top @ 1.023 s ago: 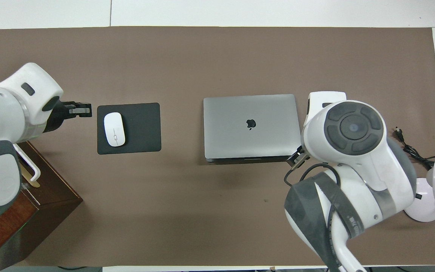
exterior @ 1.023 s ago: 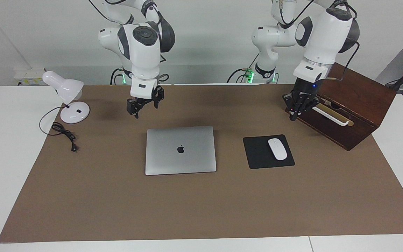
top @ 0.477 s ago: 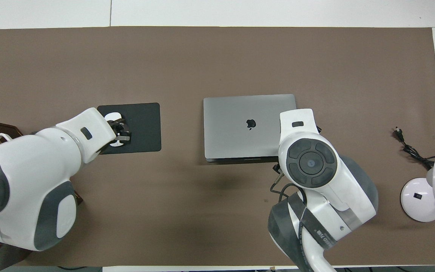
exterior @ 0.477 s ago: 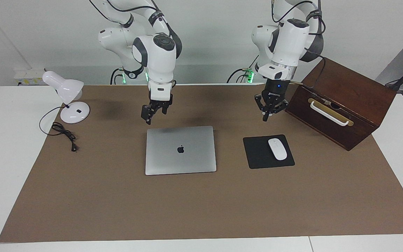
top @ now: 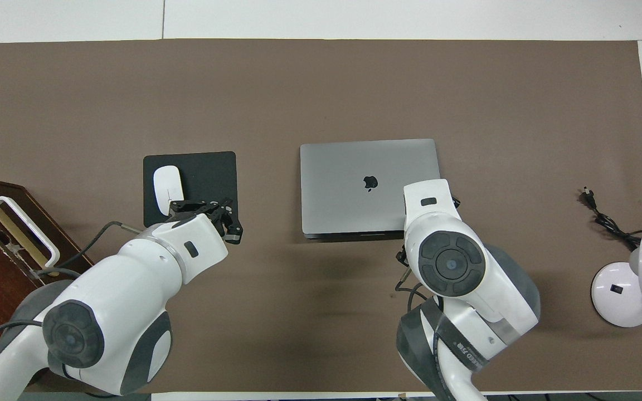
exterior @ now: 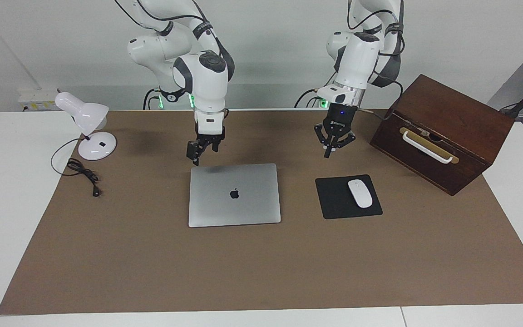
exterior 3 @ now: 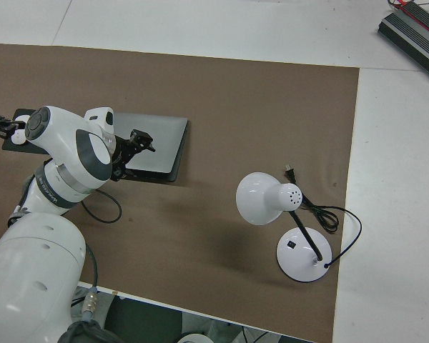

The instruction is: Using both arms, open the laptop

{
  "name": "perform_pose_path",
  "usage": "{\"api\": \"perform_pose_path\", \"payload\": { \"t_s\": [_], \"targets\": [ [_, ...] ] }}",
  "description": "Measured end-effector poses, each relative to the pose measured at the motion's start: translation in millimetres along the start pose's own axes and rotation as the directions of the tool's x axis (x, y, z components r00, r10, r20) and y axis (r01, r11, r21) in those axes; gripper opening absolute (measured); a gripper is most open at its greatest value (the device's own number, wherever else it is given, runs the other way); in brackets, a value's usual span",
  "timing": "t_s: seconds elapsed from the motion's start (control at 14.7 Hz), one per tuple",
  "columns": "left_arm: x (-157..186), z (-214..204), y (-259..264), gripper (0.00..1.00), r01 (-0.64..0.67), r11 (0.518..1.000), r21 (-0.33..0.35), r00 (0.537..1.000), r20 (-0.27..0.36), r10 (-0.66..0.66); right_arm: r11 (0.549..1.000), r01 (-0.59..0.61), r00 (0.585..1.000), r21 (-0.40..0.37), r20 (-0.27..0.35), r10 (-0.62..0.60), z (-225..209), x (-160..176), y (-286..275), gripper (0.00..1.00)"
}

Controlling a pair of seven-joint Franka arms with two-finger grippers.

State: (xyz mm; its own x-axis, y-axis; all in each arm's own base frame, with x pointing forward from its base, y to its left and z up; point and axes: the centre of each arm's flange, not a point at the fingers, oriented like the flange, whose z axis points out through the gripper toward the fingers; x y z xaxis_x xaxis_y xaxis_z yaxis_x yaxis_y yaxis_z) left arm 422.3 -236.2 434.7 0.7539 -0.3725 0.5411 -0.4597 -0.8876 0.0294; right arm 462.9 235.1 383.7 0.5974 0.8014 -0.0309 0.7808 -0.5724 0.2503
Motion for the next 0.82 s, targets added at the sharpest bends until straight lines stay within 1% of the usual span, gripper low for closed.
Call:
{"api": "perform_pose_path", "payload": {
  "t_s": [0.14, 0.41, 0.61, 0.82],
  "targets": [
    [-19, 9, 11, 0.01, -0.023, 1.0, -0.009, 1.0, -0.02, 0.023, 1.0, 0.026, 1.0, 0.004, 0.005, -0.026, 3, 3, -12, 1.0],
    [-47, 20, 23, 0.01, -0.046, 0.999, -0.02, 0.998, -0.036, 0.046, 0.998, 0.06, 0.998, 0.013, 0.008, -0.061, 11, 8, -29, 1.0],
    [-60, 23, 44, 0.01, -0.029, 0.998, -0.047, 0.999, -0.039, 0.027, 0.996, 0.091, 0.996, -0.009, 0.006, -0.091, 22, 11, -30, 1.0],
    [-68, 23, 68, 0.01, -0.011, 0.997, -0.078, 0.999, -0.041, 0.007, 0.994, 0.105, 0.994, -0.009, -0.007, -0.105, 37, 16, -33, 1.0]
  ]
}}
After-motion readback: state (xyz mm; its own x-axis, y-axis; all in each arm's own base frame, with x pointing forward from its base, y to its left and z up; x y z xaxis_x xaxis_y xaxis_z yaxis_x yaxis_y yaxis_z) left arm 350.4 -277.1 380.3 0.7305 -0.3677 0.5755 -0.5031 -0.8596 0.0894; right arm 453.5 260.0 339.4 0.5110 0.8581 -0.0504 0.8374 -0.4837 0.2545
